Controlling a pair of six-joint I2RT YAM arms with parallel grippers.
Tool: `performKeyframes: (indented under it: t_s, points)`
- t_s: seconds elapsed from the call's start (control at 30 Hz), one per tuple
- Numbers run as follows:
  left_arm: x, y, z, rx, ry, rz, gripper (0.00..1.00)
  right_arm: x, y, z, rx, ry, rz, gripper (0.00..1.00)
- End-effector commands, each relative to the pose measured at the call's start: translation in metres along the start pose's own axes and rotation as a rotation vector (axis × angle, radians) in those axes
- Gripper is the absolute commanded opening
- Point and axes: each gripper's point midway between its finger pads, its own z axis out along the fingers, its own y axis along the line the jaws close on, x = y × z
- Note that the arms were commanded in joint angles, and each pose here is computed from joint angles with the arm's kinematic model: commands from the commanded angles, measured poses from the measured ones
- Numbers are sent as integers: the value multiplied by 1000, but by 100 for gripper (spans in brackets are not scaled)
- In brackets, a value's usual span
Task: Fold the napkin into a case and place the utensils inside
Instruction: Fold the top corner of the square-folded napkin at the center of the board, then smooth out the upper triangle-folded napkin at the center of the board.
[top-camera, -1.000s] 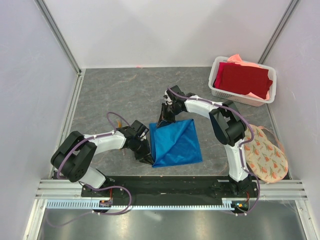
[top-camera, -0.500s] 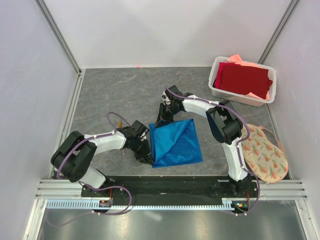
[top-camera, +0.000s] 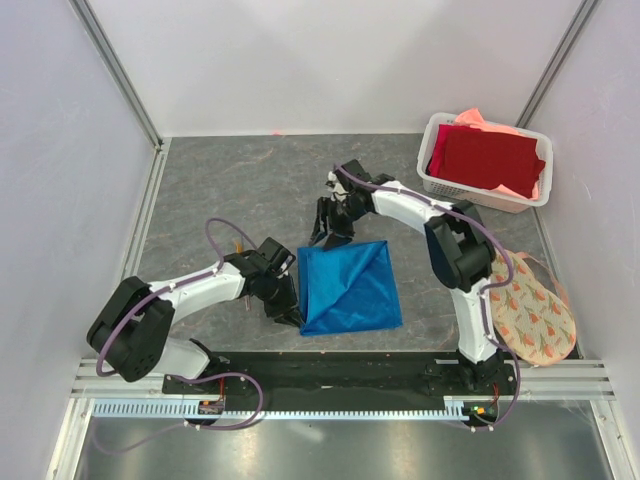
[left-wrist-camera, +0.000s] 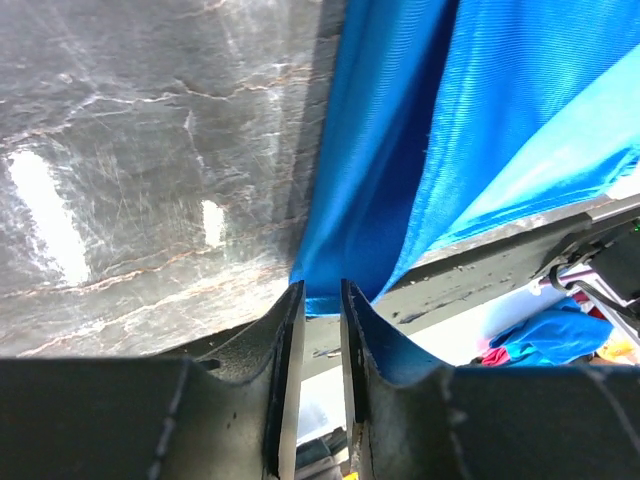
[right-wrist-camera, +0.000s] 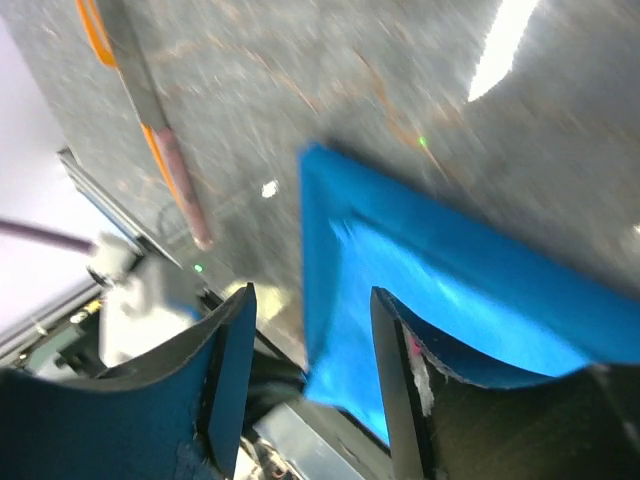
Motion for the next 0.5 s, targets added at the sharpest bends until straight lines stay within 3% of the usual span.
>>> performKeyframes:
  t_s: [0.0, 0.2, 0.47]
  points:
    - [-6, -9, -8, 7, -22, 34, 25, 10, -17, -67, 82, -65, -38, 58]
    - [-6, -10, -6, 7, -12, 32, 21, 34, -69, -114, 198, -132, -17, 54]
    - [-3, -9, -3, 6, 2, 30, 18, 57, -114, -108, 299, -116, 23, 41]
